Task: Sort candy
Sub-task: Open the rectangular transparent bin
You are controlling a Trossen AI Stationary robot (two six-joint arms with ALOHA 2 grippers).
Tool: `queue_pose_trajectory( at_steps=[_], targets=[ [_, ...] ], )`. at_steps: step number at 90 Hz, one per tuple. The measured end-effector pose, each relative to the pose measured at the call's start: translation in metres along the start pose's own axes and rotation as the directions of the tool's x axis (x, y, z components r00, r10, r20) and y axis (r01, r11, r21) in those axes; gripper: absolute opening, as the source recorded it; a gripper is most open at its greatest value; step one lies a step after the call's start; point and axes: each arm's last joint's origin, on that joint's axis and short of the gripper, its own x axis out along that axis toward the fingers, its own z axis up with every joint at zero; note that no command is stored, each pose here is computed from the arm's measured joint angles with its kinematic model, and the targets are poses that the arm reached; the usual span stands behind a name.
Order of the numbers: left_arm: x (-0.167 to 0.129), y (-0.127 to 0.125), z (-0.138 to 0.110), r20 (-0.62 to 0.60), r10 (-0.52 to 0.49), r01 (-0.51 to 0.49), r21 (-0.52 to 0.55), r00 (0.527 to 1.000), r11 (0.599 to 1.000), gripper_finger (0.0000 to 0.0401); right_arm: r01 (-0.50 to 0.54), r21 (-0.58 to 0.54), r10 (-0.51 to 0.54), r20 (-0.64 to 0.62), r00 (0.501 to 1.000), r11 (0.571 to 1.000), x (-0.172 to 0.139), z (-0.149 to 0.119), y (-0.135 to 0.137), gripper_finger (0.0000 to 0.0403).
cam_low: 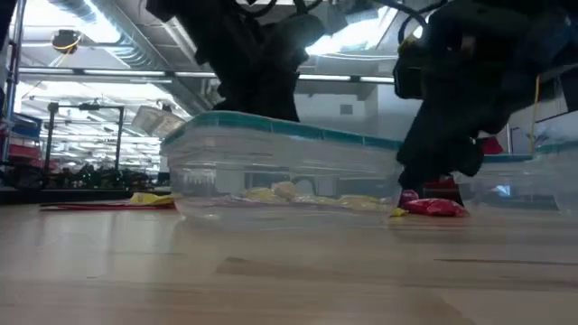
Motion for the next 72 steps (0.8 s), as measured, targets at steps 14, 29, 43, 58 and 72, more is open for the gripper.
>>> queue_pose_trajectory(
  at_steps=[14, 29, 43, 58, 72],
  targets=[
    [-0.003, -0.001, -0.011, -0.043, 0.041, -0.040, 0.038, 0.998, 0.998, 0.0000, -0.035, 0.005, 0.034, 0.099, 0.994, 0.999, 0.015, 0.001, 0.002, 0.0183],
    [-0.007, -0.006, -0.027, -0.065, 0.111, -0.103, 0.107, 0.992, 0.989, 0.0000, -0.052, 0.045, 0.042, 0.200, 0.979, 0.998, 0.022, 0.005, 0.004, 0.0183],
    [-0.006, -0.005, -0.037, -0.033, 0.140, -0.137, 0.077, 0.990, 0.988, 0.0000, -0.099, 0.050, 0.084, 0.244, 0.966, 0.994, 0.031, 0.004, 0.006, 0.0183],
    [0.001, 0.000, -0.047, -0.022, 0.124, -0.124, -0.010, 0.992, 0.992, 0.0000, -0.153, 0.058, 0.136, 0.222, 0.965, 0.987, 0.049, 0.000, 0.006, 0.0183],
    [0.002, 0.001, -0.048, -0.018, 0.117, -0.117, -0.025, 0.993, 0.993, 0.0000, -0.222, 0.036, 0.209, 0.215, 0.954, 0.974, 0.054, 0.006, 0.019, 0.0178]
  ],
)
